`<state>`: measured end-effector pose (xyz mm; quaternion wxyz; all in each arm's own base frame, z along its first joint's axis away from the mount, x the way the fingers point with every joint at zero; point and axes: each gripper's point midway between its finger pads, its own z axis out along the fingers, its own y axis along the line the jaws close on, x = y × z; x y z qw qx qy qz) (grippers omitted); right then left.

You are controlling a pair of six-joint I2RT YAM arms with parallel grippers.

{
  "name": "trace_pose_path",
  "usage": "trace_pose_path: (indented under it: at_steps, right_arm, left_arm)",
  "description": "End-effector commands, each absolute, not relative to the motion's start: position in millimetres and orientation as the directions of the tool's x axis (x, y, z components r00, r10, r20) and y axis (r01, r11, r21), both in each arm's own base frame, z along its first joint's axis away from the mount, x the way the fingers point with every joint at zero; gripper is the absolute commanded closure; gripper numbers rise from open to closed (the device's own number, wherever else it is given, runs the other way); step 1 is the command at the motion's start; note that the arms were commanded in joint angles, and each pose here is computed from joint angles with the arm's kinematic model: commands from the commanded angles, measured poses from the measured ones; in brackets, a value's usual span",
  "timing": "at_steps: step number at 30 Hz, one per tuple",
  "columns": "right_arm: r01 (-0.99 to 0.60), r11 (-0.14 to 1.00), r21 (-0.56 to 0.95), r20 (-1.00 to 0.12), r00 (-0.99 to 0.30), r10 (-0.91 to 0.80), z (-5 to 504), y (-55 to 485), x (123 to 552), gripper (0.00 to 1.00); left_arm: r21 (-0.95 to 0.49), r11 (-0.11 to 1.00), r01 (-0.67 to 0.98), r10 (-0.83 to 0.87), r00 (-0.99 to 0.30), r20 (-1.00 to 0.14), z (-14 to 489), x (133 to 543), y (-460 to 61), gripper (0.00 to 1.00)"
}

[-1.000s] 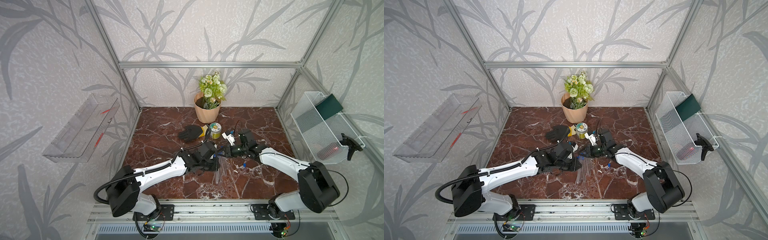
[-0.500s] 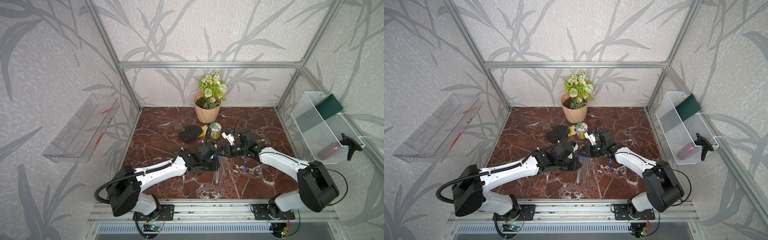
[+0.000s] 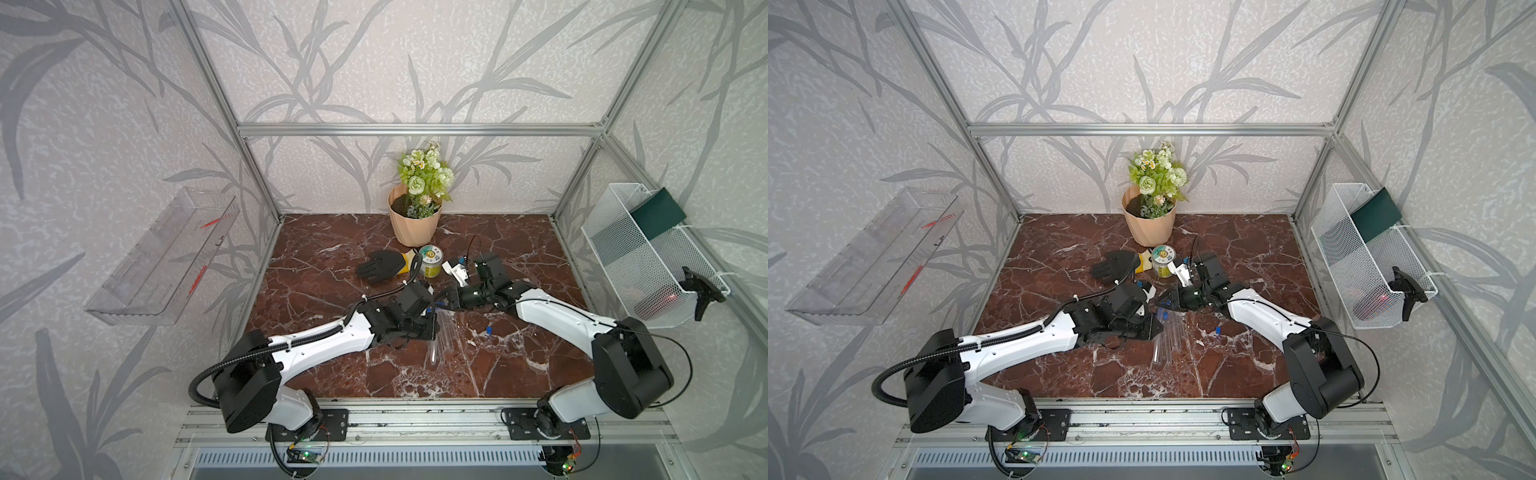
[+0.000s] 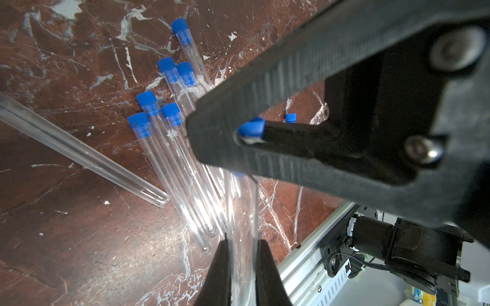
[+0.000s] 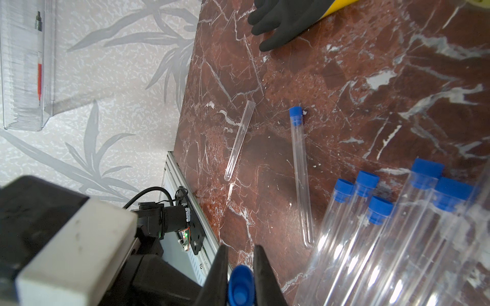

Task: Remove stoppers from test tubes
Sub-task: Open the stopper on the test tube.

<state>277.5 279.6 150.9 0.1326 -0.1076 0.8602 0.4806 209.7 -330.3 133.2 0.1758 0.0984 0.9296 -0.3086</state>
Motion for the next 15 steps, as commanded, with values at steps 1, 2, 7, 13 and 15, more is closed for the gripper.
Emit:
trace_pose_path:
  at_steps: [1, 2, 7, 13, 15]
  right_arm:
    - [-0.374, 0.525, 0.765, -0.424, -0.905, -0.027, 170.6, 278.3, 300.3, 0.93]
    - [-0.377, 0.526, 0.763, -0.427, -0.904, -0.028, 171.6, 278.4, 300.7, 0.93]
    - [-0.382, 0.538, 0.751, -0.438, -0.898, -0.027, 172.6, 276.7, 303.3, 0.94]
    - [-0.397, 0.554, 0.732, -0.455, -0.890, -0.036, 175.3, 275.0, 306.3, 0.94]
    - [-0.400, 0.561, 0.725, -0.459, -0.887, -0.040, 175.7, 273.8, 307.5, 0.94]
  left_arm:
    - [-0.518, 0.806, 0.287, 0.102, -0.929, -0.356, 129.0, 199.2, -322.7, 1.00]
    - [-0.516, 0.807, 0.286, 0.104, -0.930, -0.353, 127.8, 198.7, -322.0, 1.00]
    - [-0.515, 0.809, 0.284, 0.103, -0.930, -0.352, 127.1, 197.7, -320.0, 1.00]
    - [-0.514, 0.811, 0.280, 0.100, -0.932, -0.350, 126.5, 196.4, -317.6, 1.00]
    - [-0.515, 0.811, 0.278, 0.100, -0.933, -0.346, 125.9, 195.4, -317.0, 1.00]
